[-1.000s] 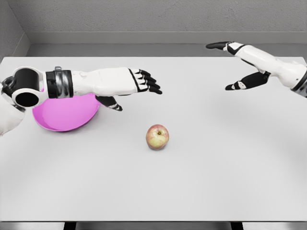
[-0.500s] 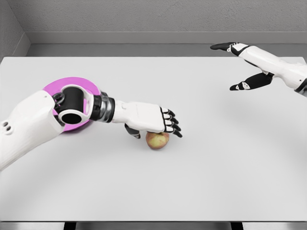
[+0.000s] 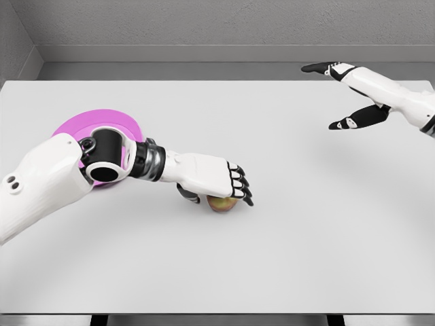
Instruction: Put the apple on the plate with both arms
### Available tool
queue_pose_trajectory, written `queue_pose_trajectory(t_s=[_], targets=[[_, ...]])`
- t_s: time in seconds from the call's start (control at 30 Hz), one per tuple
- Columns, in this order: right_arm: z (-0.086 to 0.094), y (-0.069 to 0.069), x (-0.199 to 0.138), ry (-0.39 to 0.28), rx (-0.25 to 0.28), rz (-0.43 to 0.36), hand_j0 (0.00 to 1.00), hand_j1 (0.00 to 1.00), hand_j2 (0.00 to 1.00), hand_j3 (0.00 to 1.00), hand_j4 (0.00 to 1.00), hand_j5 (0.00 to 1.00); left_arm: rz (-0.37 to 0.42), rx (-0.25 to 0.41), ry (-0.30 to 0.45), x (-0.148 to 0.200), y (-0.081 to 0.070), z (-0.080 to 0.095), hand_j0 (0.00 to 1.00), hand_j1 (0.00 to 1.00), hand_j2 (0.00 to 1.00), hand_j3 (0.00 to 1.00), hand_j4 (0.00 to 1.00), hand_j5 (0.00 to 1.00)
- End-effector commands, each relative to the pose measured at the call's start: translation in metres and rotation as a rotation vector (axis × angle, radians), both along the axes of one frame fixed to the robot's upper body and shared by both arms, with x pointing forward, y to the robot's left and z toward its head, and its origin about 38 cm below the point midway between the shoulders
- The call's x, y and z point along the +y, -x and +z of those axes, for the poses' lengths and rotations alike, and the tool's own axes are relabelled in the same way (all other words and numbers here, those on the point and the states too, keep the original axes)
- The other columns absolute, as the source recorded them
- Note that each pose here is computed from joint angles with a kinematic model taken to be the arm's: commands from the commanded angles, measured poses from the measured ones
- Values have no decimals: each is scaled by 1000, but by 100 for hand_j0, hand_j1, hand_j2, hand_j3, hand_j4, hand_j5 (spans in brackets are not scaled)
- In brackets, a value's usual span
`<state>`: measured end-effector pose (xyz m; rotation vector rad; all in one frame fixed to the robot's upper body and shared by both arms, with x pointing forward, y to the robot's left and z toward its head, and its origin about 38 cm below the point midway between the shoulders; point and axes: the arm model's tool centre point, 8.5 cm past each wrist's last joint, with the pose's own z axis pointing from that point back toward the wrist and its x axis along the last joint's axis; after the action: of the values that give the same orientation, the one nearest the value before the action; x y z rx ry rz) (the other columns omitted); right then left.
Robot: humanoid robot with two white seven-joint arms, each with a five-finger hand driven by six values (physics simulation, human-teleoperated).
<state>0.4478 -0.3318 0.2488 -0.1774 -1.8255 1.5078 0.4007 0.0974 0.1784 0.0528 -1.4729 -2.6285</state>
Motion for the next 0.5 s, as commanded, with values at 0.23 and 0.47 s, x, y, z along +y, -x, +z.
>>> queue_pose_trajectory(t_s=[0.23,0.47], targets=[[0,0,-1,-8,3,-1,100,100,100,100,100,100,-11,6,4,-4,3,-1,80,80,80,80,80,80],[0,0,-1,-6,3,-2,100,100,100,100,100,100,-21,17,-11,-5,6,-7,70,70,70,70,70,70]])
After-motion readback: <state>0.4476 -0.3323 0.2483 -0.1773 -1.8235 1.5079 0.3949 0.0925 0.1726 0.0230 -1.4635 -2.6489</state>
